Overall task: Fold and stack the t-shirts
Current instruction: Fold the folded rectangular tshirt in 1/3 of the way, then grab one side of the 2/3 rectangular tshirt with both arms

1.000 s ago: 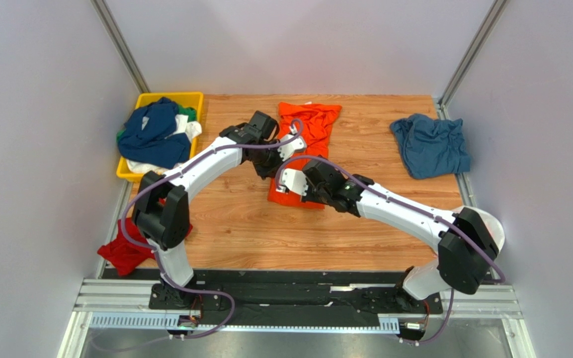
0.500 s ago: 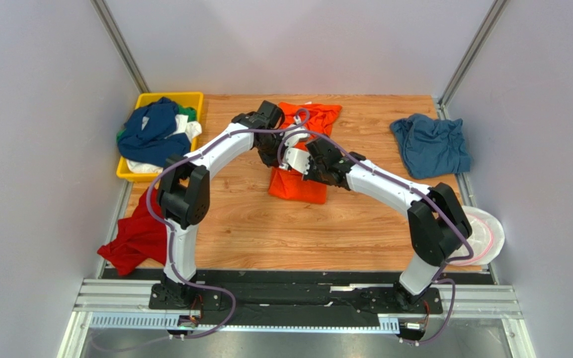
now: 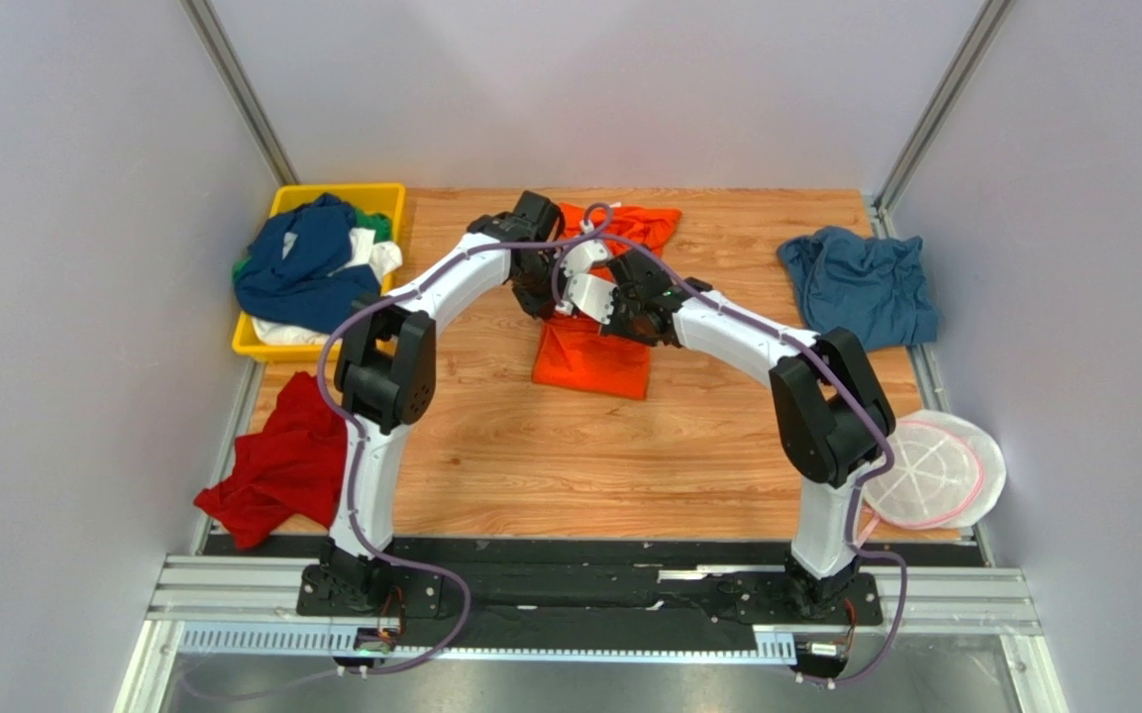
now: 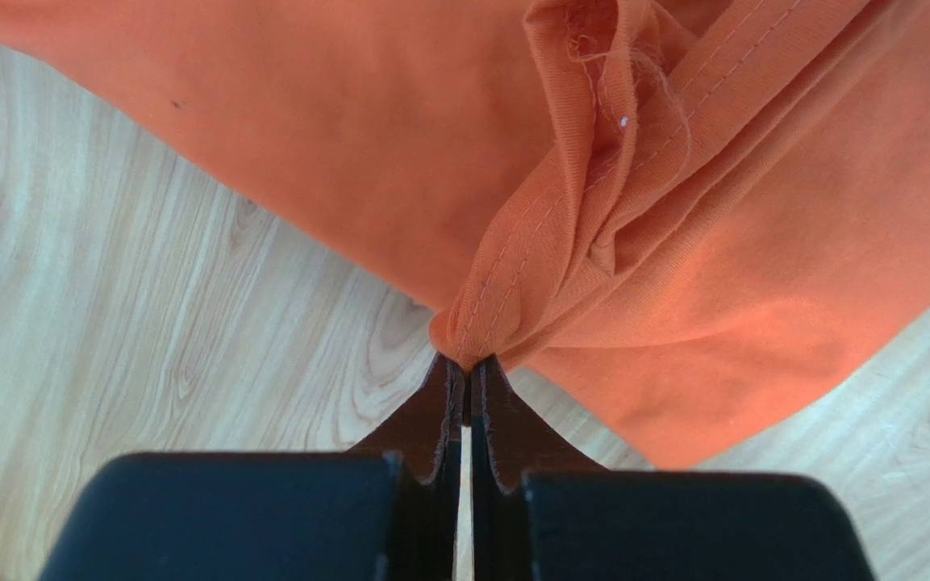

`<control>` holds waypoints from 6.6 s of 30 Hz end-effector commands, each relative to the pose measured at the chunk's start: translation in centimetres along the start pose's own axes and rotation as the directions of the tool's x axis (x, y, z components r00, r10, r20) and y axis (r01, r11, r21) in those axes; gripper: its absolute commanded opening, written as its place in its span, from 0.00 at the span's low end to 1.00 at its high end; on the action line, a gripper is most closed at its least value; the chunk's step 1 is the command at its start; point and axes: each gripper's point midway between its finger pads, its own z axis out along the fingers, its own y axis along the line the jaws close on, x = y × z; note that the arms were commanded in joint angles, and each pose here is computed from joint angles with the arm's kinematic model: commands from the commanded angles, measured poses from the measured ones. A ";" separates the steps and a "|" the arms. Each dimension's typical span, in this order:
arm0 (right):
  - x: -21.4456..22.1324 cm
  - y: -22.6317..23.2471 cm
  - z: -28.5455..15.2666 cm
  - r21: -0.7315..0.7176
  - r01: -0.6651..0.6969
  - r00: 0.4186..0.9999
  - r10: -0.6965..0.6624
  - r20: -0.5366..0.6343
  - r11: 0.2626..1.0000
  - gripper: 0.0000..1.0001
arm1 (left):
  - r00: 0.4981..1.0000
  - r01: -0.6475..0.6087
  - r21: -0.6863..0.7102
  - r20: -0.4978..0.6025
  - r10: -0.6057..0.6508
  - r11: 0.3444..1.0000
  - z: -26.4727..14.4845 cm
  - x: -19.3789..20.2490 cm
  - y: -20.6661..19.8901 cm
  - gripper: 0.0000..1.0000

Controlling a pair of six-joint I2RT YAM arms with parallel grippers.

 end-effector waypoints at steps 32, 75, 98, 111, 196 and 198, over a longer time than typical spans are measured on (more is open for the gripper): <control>-0.5 -3.7 3.1 0.130 -0.042 0.999 0.043 -0.008 0.991 0.42 | 0.989 0.064 -0.212 0.142 -0.034 0.975 0.0 -5.7 5.7 0.27; -1.2 -3.5 5.0 0.125 -0.080 0.997 0.080 0.007 0.989 0.42 | 0.984 0.107 -0.195 0.163 -0.076 0.975 -0.8 -4.5 4.2 0.37; -1.2 -5.2 5.1 0.214 -0.069 0.998 0.070 0.003 0.974 0.42 | 0.982 0.130 -0.143 0.152 -0.108 0.981 2.4 -4.5 4.2 0.36; -0.5 -5.9 4.6 0.268 -0.074 0.996 0.083 -0.023 0.961 0.42 | 0.981 0.176 -0.213 0.121 -0.153 0.961 3.8 -3.9 6.0 0.36; -2.6 8.3 -0.3 -0.015 -0.064 0.998 0.065 0.017 0.998 0.75 | 0.983 0.181 0.019 -0.038 -0.181 0.983 0.2 5.5 -3.5 0.64; -2.7 8.3 0.0 -0.014 -0.063 0.998 0.063 0.016 0.998 0.73 | 0.982 0.183 0.025 -0.042 -0.182 0.983 0.2 5.6 -3.5 0.63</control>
